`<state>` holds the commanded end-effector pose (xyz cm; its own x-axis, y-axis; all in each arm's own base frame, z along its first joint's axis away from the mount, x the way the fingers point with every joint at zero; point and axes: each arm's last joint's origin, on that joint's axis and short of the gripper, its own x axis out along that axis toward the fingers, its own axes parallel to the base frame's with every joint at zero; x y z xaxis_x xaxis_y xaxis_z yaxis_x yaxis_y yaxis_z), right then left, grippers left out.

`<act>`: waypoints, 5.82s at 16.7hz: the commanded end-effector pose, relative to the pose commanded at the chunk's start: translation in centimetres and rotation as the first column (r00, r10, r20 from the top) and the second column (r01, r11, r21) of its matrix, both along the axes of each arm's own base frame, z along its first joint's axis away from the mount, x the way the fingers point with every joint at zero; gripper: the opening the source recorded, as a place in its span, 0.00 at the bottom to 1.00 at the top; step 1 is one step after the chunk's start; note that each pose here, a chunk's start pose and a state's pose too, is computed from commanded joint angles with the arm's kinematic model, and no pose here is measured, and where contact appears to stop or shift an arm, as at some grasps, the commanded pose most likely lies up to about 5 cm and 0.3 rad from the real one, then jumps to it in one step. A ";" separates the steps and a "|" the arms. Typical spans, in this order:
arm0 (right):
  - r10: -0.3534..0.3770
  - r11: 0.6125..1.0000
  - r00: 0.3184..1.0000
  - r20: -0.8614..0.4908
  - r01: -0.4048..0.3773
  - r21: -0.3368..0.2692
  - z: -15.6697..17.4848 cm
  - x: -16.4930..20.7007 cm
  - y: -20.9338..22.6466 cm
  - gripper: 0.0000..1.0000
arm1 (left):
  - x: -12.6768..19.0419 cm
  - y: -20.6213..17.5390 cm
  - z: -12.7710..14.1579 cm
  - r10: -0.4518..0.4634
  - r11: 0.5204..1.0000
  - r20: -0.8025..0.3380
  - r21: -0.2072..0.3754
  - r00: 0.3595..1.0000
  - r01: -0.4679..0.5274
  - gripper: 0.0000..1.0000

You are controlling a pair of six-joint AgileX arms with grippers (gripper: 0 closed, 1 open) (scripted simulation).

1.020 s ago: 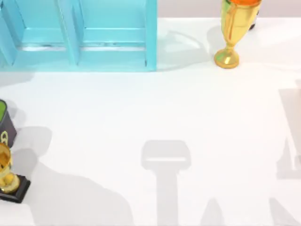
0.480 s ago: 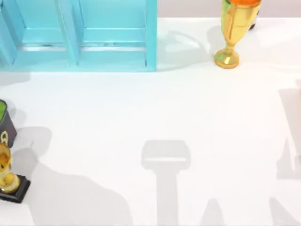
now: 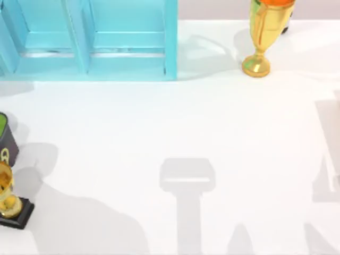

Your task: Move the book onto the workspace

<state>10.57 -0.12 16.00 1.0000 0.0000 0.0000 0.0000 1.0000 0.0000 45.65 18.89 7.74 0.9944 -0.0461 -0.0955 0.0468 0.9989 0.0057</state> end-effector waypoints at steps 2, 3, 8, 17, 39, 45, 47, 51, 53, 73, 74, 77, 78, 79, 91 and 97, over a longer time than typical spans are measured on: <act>0.000 1.000 1.000 0.000 0.000 0.000 0.0 0.0 0.0 1.00 | 0.0 0.0 0.0 0.000 1.000 0.000 0.000 1.000 0.000 0.00; 0.000 1.000 1.000 0.000 0.000 0.000 0.0 0.0 0.0 1.00 | 0.0 0.0 0.0 0.000 1.000 0.000 0.000 1.000 0.000 0.00; 0.000 1.000 1.000 0.000 0.000 0.000 0.0 0.0 0.0 1.00 | 0.0 0.0 0.0 0.000 1.000 0.000 0.000 1.000 0.000 0.00; 0.000 1.000 1.000 0.000 0.000 0.000 0.0 0.0 0.0 1.00 | -4.7 0.1 7.0 -0.061 0.998 -0.057 -0.037 0.997 0.059 0.00; 0.000 1.000 1.000 0.000 0.000 0.000 0.0 0.0 0.0 1.00 | -17.7 -2.6 18.9 -0.040 0.985 -0.070 -0.168 0.997 0.027 0.00; 0.000 1.000 1.000 0.000 0.000 0.000 0.0 0.0 0.0 1.00 | -13.2 -12.5 19.1 -0.134 0.858 -0.179 -0.513 0.975 0.024 0.00; 0.000 1.000 1.000 0.000 0.000 0.000 0.0 0.0 0.0 1.00 | -12.3 -17.1 19.8 -0.164 0.785 -0.200 -0.619 0.966 0.005 0.00; 0.000 1.000 1.000 0.000 0.000 0.000 0.0 0.0 0.0 1.00 | -12.5 -27.1 21.5 -0.214 0.593 -0.230 -0.803 0.949 -0.061 0.00; 0.000 1.000 1.000 0.000 0.000 0.000 0.0 0.0 0.0 1.00 | -13.6 -32.1 21.9 -0.227 0.480 -0.257 -0.869 0.939 -0.122 0.00; 0.000 1.000 1.000 0.000 0.000 0.000 0.0 0.0 0.0 1.00 | -31.9 -55.4 5.7 0.204 -0.016 -0.302 -0.952 0.931 -0.305 0.00; 0.000 1.000 1.000 0.000 0.000 0.000 0.0 0.0 0.0 1.00 | -31.9 -55.4 5.6 0.205 -0.016 -0.301 -0.952 0.931 -0.305 0.00; 0.000 1.000 1.000 0.000 0.000 0.000 0.0 0.0 0.0 1.00 | -31.9 -55.4 5.6 0.205 -0.016 -0.301 -0.952 0.931 -0.305 0.00; 0.000 1.000 1.000 0.000 0.000 0.000 0.0 0.0 0.0 1.00 | -31.8 -55.3 5.5 0.207 -0.012 -0.306 -0.951 0.929 -0.310 0.00; 0.000 1.000 1.000 0.000 0.000 0.000 0.0 0.0 0.0 1.00 | -31.8 -55.3 5.5 0.207 -0.012 -0.306 -0.951 0.929 -0.310 0.00; 0.000 1.000 1.000 0.000 0.000 0.000 0.0 0.0 0.0 1.00 | -32.3 -55.4 3.5 0.209 -0.010 -0.305 -0.951 0.929 -0.309 0.00; 0.000 1.000 1.000 0.000 0.000 0.000 0.0 0.0 0.0 1.00 | -32.3 -55.3 2.5 0.209 -0.011 -0.305 -0.951 0.929 -0.309 0.00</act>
<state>10.57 -0.12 16.00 1.0000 0.0000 0.0000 0.0000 1.0000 0.0000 13.35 -36.43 10.26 0.9576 0.1146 -0.2642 -0.2665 0.0045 -0.9638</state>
